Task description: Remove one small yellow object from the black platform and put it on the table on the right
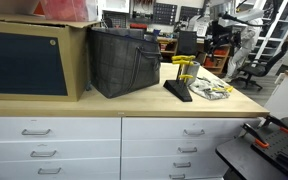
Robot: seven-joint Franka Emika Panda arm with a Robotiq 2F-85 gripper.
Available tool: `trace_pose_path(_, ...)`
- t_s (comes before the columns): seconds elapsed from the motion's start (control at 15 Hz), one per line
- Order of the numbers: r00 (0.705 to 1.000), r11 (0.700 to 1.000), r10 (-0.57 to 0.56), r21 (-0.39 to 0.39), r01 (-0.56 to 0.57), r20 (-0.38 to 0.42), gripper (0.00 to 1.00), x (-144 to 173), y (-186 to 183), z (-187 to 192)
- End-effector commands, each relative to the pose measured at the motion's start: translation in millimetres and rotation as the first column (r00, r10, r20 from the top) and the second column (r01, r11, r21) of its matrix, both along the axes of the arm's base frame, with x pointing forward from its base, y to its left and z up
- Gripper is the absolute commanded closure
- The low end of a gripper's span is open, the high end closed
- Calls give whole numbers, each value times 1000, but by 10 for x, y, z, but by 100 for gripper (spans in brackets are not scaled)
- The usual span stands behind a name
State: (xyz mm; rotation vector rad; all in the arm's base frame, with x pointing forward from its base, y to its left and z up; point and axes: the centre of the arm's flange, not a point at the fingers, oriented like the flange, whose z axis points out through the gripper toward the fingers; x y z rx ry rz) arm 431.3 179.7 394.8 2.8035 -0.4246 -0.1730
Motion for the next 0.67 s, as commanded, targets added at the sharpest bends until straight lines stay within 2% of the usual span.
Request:
trace_pose_path(0.0, 999, 997, 33, 67, -32, -7, 0, 115, -10, 225)
trace_pose_path(0.6, 998, 977, 64, 201, -66, 17, 0, 270, 52, 571)
